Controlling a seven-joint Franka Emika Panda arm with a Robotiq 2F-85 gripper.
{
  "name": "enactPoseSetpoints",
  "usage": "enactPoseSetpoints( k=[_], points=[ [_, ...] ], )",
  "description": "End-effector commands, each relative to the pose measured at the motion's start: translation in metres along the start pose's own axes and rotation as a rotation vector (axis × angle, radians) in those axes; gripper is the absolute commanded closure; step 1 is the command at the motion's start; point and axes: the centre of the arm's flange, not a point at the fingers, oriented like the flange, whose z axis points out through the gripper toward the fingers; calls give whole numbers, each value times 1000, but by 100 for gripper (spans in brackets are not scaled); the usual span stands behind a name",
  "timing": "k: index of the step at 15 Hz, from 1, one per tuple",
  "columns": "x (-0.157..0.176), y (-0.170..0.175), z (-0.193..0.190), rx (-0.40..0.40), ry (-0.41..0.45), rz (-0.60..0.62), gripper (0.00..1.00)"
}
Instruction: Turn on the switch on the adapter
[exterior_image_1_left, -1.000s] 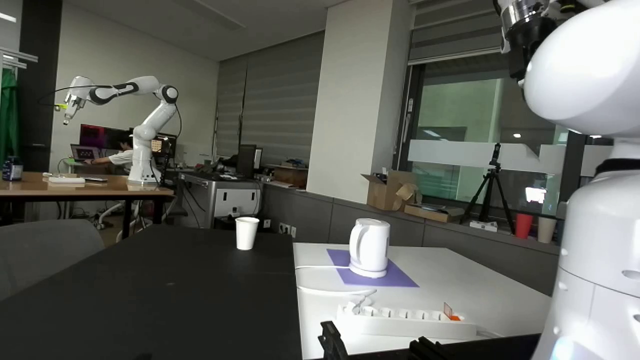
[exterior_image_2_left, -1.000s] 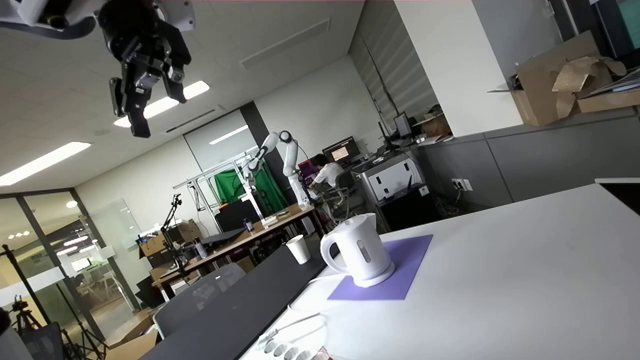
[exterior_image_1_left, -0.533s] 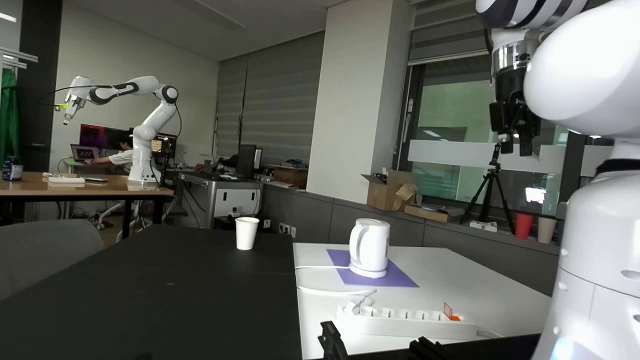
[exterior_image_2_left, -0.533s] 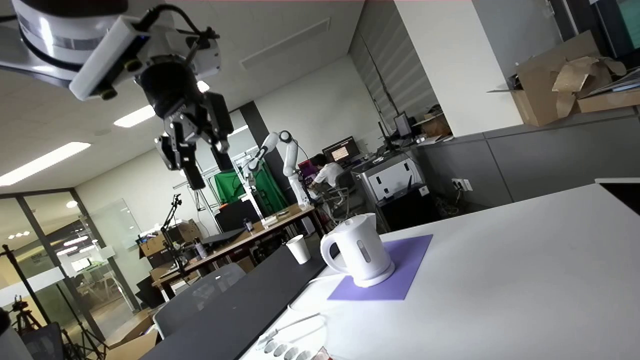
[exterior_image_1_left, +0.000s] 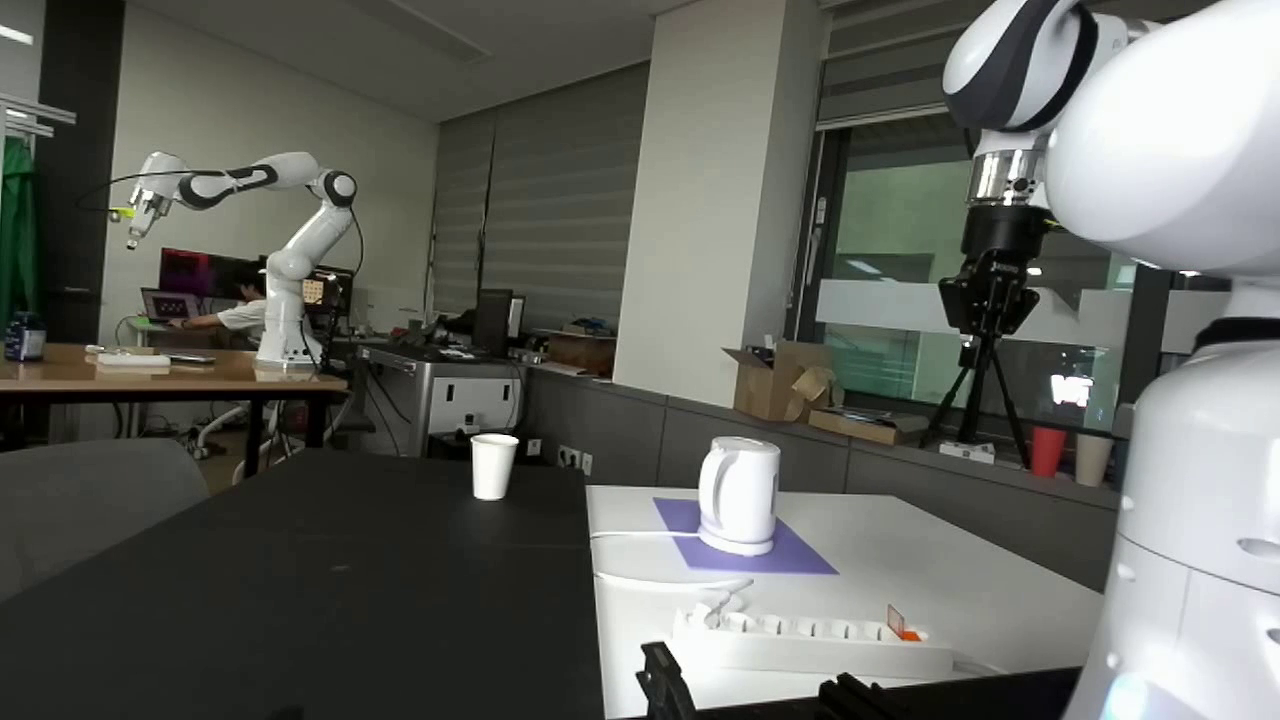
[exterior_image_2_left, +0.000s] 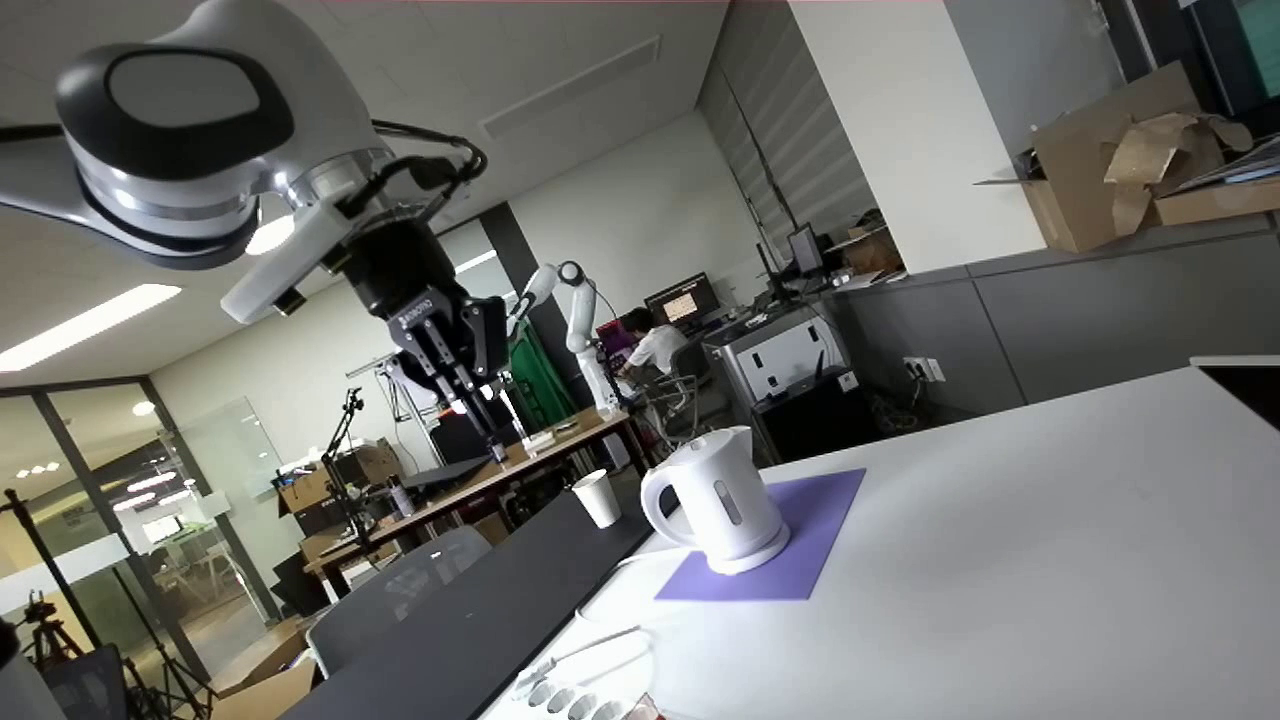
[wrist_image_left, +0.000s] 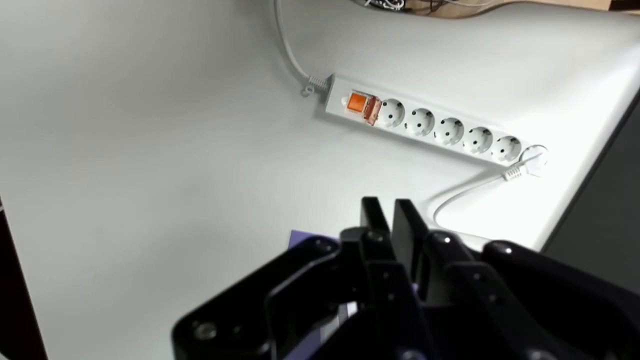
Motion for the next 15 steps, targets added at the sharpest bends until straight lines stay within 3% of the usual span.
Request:
enactPoseSetpoints(
  k=[1, 6, 12, 13, 15],
  points=[
    [4, -4, 33, -28, 45, 53, 100],
    [25, 2, 71, -52, 21, 90, 100],
    [28, -9, 118, -38, -131, 95, 100],
    [29, -3, 106, -31, -91, 67, 100],
    [30, -5, 113, -29, -109, 60, 99]
  ],
)
